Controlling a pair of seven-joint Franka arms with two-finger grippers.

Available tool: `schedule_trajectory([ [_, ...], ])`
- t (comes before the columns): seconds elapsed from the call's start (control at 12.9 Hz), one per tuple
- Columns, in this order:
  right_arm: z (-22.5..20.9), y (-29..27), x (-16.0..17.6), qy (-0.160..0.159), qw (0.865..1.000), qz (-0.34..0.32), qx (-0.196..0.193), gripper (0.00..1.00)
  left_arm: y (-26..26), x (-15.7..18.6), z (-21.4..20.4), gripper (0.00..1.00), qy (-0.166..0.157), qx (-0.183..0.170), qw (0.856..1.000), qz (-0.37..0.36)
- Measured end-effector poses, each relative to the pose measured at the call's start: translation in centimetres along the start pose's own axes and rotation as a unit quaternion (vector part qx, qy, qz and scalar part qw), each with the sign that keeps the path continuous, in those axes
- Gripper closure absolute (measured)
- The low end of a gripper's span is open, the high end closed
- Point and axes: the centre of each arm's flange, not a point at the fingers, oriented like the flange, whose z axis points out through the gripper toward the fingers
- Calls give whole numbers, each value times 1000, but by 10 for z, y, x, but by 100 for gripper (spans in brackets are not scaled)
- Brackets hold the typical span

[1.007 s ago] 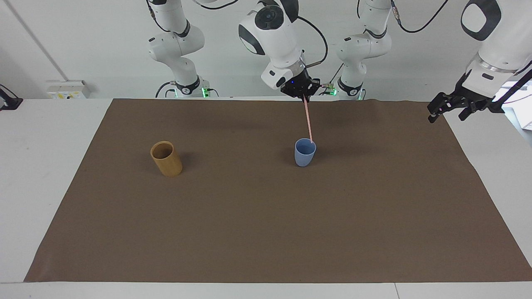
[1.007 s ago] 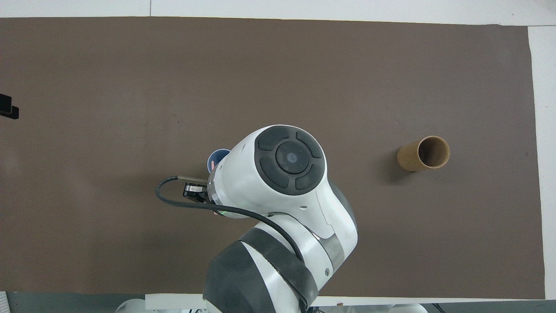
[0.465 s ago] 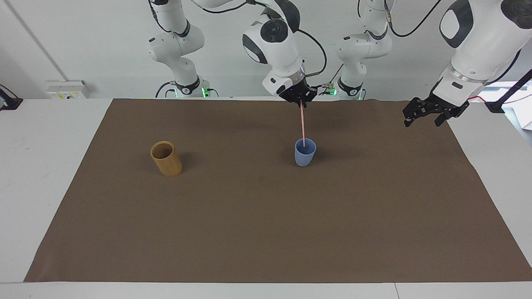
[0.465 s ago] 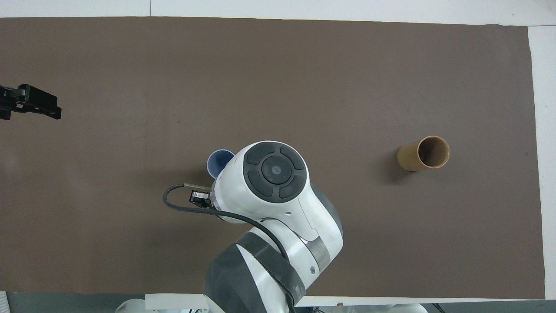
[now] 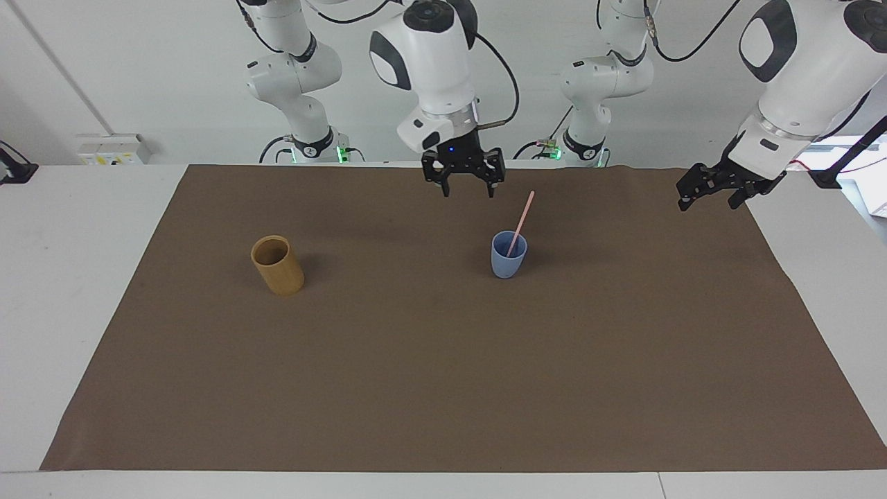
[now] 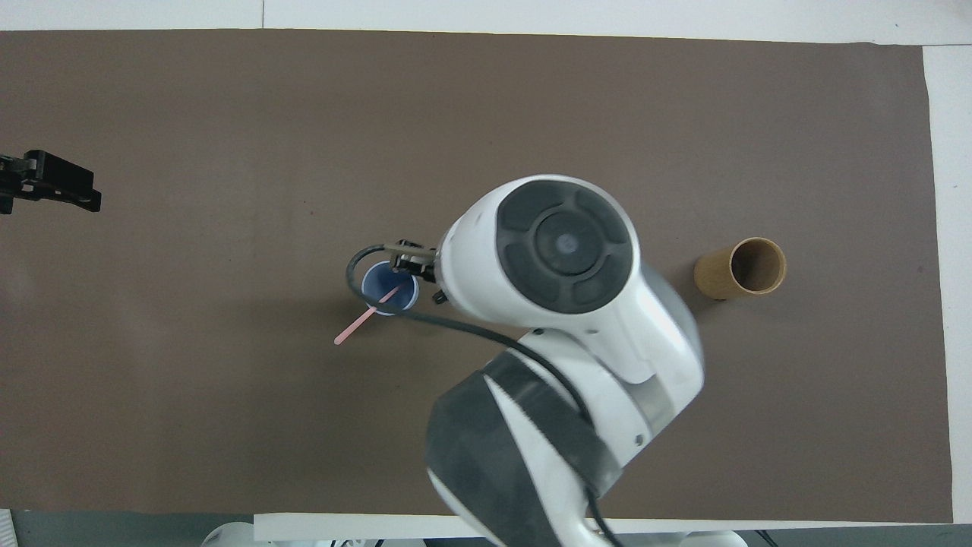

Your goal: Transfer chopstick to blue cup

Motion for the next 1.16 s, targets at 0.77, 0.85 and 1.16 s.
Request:
schedule_trajectory([
  [0.77,-169,292,105,-42,987,-97,-123,0,0,0,0,0,0,0,1000,0],
  [0.85,-168,288,103,-45,986,-102,-126,0,0,0,0,0,0,0,1000,0],
  [1.16,-165,284,100,-52,984,-106,-132,0,0,0,0,0,0,0,1000,0],
])
